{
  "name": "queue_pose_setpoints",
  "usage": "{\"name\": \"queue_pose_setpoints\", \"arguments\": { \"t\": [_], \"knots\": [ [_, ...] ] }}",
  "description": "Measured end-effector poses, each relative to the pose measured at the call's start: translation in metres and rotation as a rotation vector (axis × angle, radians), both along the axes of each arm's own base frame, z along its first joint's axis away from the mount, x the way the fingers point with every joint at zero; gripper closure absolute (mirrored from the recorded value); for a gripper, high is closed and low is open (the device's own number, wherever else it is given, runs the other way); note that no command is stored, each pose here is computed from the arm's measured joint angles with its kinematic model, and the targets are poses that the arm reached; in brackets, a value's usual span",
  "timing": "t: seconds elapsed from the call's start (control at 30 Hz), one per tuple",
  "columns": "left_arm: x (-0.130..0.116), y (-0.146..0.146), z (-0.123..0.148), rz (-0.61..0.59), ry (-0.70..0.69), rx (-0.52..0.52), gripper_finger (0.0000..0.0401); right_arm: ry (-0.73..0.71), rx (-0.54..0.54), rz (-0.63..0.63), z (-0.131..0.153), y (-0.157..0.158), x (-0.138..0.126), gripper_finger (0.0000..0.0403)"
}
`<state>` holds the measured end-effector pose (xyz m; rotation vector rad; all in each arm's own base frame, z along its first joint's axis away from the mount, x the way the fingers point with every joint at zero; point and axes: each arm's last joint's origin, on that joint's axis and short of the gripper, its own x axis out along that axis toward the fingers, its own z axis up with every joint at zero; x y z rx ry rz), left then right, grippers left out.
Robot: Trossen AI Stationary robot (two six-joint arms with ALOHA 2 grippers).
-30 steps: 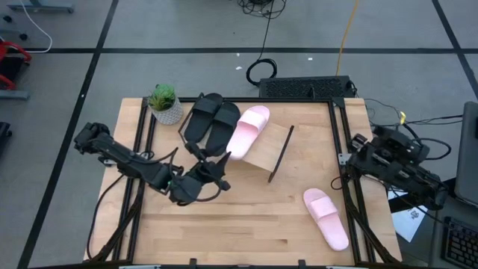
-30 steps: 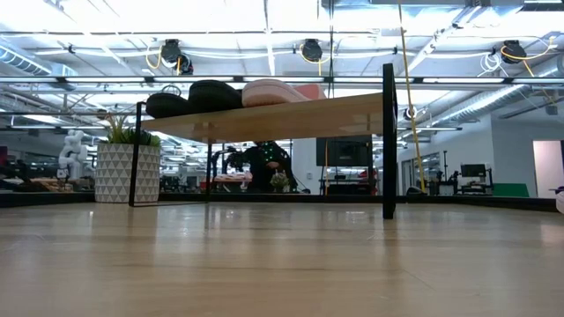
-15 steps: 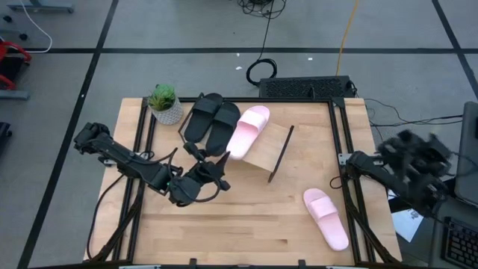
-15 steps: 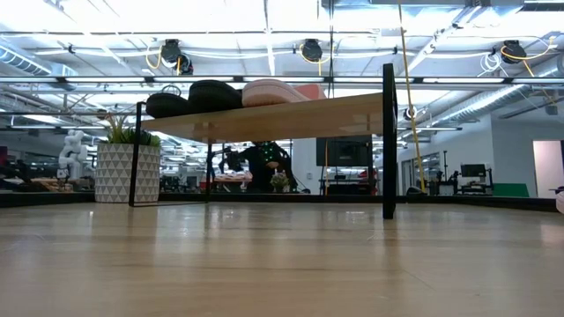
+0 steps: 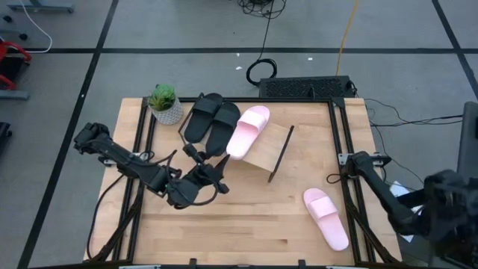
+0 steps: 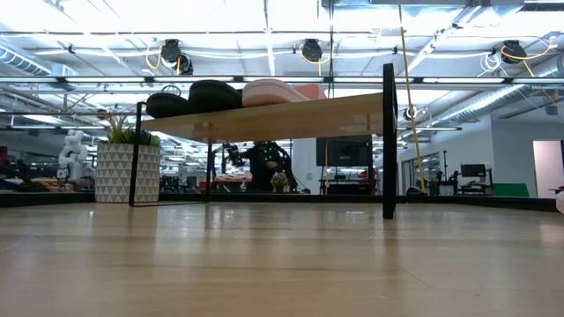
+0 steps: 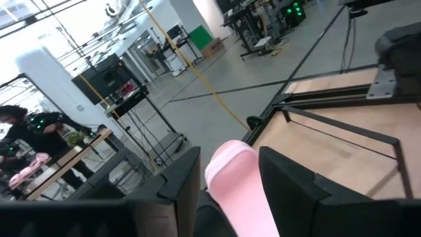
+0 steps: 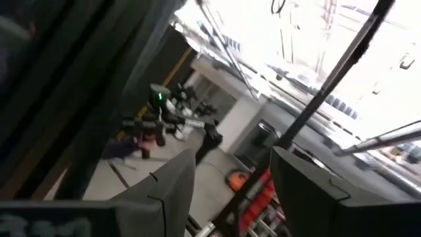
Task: Pick and place slides into the shelf
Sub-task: Put the pink slide on the shelf
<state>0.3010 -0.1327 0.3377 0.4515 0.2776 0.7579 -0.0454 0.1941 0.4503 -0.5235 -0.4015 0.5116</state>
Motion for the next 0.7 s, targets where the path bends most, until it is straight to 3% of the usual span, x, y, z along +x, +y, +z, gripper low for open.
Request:
{"name": "queue_pose_setpoints", "arguments": {
  "t": [0.33,0.5,0.7],
  "knots": [
    [-0.008,-0.017,0.000,-0.060,0.016,0.014,0.0242,0.008,0.059,-0.154,0.014,0.017,0.019,0.0216],
    [-0.012,-0.024,0.000,-0.083,0.017,0.015,0.0242,-0.005,0.035,-0.198,0.013,0.026,0.026,0.0216],
    [-0.016,-0.031,0.000,-0.108,0.017,0.016,0.0242,0.002,0.063,-0.238,0.012,0.017,0.036,0.0216]
  ]
}}
